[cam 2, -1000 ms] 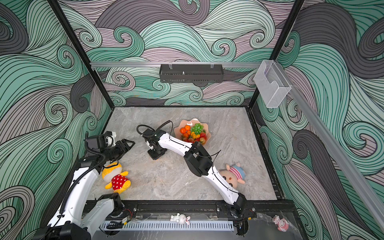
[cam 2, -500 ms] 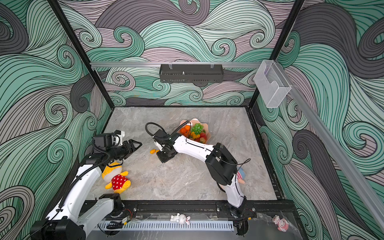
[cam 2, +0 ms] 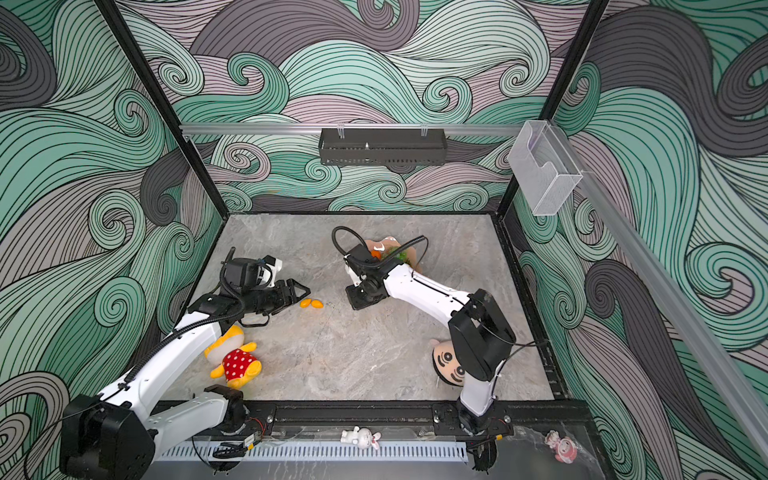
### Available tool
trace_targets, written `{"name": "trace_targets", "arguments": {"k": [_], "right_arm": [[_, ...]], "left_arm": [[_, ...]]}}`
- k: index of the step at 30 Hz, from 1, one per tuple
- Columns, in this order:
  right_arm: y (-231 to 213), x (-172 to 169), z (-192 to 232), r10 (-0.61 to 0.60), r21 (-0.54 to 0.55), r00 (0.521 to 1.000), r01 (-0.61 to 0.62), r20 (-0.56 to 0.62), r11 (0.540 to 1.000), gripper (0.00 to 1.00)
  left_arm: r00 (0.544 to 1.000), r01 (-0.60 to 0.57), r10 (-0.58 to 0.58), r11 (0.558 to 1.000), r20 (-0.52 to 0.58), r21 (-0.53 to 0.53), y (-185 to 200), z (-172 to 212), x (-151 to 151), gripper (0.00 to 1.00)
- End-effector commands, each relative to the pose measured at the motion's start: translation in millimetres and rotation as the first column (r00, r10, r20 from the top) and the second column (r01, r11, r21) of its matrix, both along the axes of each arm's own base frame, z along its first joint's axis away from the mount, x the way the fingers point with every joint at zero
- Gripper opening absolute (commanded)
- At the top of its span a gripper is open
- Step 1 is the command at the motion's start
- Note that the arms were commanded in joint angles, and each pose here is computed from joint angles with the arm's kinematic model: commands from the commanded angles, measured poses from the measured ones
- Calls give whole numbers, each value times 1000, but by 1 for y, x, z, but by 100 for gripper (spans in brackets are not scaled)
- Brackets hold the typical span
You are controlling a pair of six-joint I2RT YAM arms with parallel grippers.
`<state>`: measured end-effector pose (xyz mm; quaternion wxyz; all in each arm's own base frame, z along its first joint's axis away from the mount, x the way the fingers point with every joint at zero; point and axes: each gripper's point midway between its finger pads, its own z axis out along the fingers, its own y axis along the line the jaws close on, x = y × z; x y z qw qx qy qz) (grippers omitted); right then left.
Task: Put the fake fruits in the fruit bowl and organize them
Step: 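Carry the kumquat over the pink bowl with the right gripper, then lower the kumquat into the bowl and open the right gripper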
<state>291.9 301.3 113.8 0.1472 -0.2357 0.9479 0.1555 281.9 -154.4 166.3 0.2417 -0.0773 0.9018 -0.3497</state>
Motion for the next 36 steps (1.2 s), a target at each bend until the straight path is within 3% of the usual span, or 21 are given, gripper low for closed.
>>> {"name": "trace_targets", "arguments": {"k": [1,8,18,27,36], "right_arm": [[-21,18,12,-62,9,997,61,36,998,22],[-67,65,21,-221,23,974,220,52,975,20],[-104,116,6,-296,-91,953,300,60,950,20],[-122,140,-11,-327,-172,944,331,48,928,20],[-116,142,-24,-316,-164,949,311,-2,936,23]], "left_arm": [[998,5,-4,1000,66,-11,-14,22,18,68],[993,87,-86,996,86,-4,-53,30,37,68],[978,196,-196,981,77,2,-106,32,63,67],[974,210,-210,978,79,13,-111,34,65,67],[975,211,-212,977,68,15,-111,31,64,67]]}}
